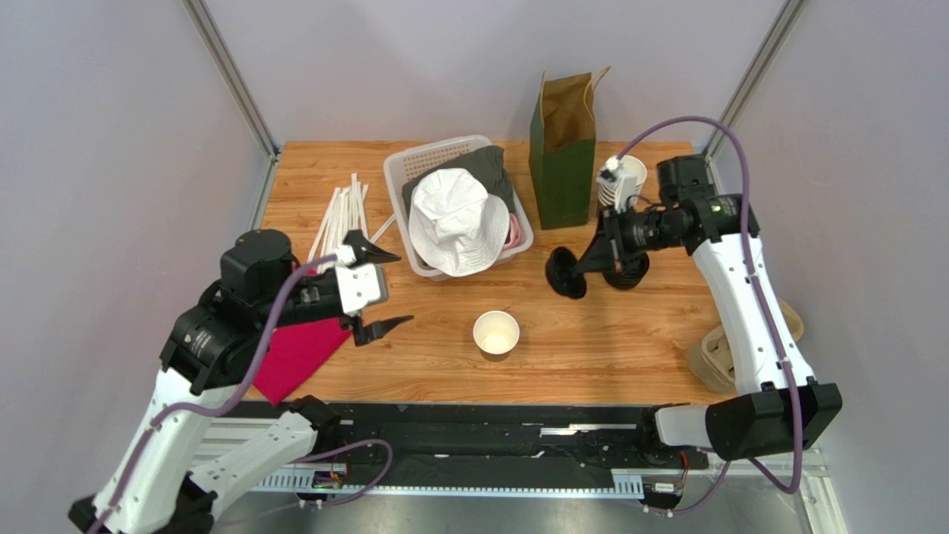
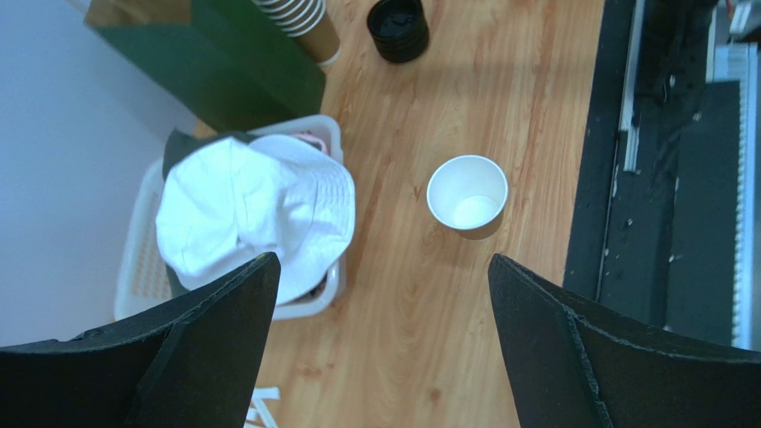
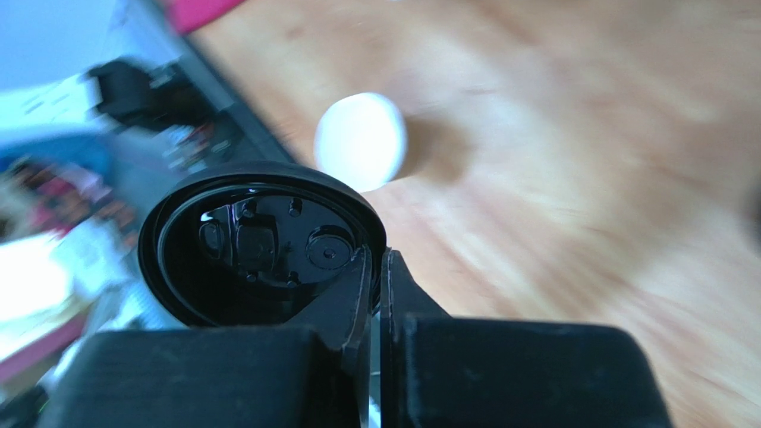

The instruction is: Pack the takeout coffee

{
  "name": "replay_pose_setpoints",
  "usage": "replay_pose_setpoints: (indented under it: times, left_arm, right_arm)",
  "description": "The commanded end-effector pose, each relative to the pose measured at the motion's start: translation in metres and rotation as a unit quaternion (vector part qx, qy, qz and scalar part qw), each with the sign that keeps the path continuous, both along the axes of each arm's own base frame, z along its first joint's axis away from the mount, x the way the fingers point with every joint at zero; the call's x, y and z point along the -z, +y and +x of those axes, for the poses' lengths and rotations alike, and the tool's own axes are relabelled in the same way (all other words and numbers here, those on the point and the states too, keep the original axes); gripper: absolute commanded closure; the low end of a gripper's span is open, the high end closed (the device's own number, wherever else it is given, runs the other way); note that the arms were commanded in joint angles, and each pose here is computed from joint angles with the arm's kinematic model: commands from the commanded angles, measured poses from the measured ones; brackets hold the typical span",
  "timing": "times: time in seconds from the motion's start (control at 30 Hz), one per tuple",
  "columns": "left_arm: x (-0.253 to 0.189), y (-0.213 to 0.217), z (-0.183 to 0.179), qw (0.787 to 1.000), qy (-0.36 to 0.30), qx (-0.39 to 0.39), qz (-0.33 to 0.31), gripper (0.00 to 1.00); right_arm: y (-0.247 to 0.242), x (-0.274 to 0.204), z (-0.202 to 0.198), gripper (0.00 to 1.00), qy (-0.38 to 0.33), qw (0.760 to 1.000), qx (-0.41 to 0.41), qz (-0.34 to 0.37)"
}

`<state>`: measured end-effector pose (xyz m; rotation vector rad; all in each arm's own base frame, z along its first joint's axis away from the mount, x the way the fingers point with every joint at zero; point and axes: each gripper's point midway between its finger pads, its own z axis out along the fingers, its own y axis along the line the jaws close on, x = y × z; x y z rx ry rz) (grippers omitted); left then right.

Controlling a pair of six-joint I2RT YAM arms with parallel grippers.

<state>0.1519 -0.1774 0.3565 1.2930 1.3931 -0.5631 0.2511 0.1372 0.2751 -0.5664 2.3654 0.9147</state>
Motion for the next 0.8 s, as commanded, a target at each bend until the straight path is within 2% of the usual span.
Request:
replay_pose_setpoints:
  times: [0.0,0.03,0.1,0.13,0.2,0.23,0.33,0.4,0.6,0.77]
  left_arm:
    - [-0.006,-0.026,0.015,0.985,-0.147,0.048,0.072,0.06]
    - [-0.001,-0.033,0.015,0.984,-0.153,0.055,0.068,0.06]
    - [-0.025,-0.045,0.016,0.975,-0.212,0.056,0.021,0.06]
    - [-0.014,-0.057,0.011,0.97,-0.23,0.08,0.022,0.06]
    - [-0.027,-0.075,-0.005,0.95,-0.287,0.12,-0.012,0.05]
    - [-0.018,-0.084,-0.008,0.939,-0.313,0.144,-0.001,0.05]
    - [-0.005,-0.109,-0.029,0.91,-0.352,0.221,0.008,0.03]
    - [0.009,-0.124,-0.036,0.901,-0.351,0.255,0.023,0.03]
    - [0.015,-0.145,-0.041,0.907,-0.322,0.271,-0.001,0.01]
    - [0.027,-0.157,-0.059,0.9,-0.303,0.313,-0.005,0.02]
  right_arm:
    - [0.048,-0.005,-0.053,1.0,0.086,0.983,-0.106,0.126]
    - [0.053,-0.01,-0.061,1.0,0.093,0.976,-0.123,0.152]
    - [0.057,-0.014,-0.067,1.0,0.102,0.97,-0.137,0.175]
    - [0.062,-0.018,-0.074,1.0,0.118,0.962,-0.15,0.194]
    - [0.066,-0.017,-0.08,1.0,0.123,0.958,-0.172,0.195]
    - [0.071,-0.012,-0.089,1.0,0.146,0.955,-0.185,0.182]
    - [0.081,-0.003,-0.104,1.0,0.154,0.95,-0.222,0.156]
    - [0.087,0.001,-0.113,1.0,0.164,0.944,-0.242,0.151]
    - [0.096,0.009,-0.136,1.0,0.164,0.932,-0.297,0.128]
    - [0.102,0.019,-0.148,1.0,0.162,0.926,-0.328,0.092]
